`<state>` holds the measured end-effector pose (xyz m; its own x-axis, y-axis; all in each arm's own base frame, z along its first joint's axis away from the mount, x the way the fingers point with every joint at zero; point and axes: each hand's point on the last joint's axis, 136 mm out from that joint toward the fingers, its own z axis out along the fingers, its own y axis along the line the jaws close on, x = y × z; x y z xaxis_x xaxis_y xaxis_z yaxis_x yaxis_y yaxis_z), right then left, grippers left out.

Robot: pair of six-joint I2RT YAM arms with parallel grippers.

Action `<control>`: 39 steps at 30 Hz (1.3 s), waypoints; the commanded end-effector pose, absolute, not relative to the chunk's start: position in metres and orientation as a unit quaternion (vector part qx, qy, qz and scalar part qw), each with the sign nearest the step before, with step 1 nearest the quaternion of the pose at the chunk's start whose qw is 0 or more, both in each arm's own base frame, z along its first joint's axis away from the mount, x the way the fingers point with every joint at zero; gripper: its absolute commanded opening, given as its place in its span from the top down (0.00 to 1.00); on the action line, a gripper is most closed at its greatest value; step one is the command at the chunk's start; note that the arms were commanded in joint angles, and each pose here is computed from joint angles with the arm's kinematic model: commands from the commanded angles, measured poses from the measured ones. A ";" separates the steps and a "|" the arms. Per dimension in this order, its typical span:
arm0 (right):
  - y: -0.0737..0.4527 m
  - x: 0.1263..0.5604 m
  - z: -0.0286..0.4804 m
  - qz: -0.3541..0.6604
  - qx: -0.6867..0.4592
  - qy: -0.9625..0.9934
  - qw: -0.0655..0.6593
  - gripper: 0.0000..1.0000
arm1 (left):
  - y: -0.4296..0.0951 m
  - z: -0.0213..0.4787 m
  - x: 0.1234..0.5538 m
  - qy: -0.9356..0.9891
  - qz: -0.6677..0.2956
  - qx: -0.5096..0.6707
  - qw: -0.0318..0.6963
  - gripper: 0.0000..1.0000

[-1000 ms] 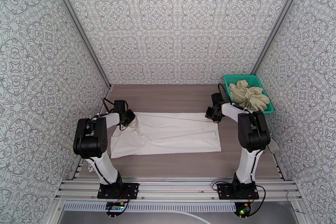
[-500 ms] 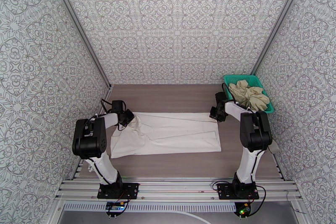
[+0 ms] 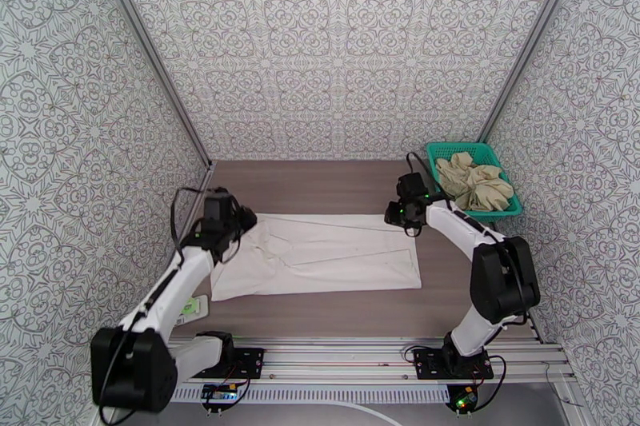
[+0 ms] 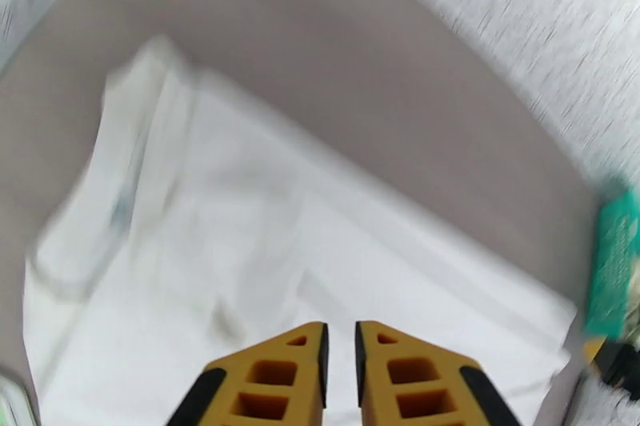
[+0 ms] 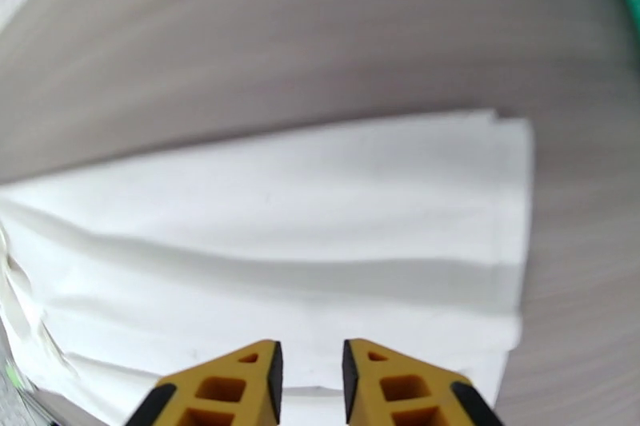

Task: Fold and stack the mixed laundry pile

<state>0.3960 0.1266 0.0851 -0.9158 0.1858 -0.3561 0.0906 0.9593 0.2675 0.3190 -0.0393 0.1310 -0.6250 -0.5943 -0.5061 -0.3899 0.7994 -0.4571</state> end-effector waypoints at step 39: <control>0.150 0.202 0.012 0.128 0.140 0.981 0.031 0.74 | -0.114 0.013 0.627 0.820 -0.351 -0.317 0.323 0.95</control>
<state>0.2392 0.1507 0.0205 -0.9638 0.2477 -0.0988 0.2097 0.9328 0.2930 0.6118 -0.0942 0.0278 -0.5835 -0.7379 -0.3393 -0.3462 0.6039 -0.7180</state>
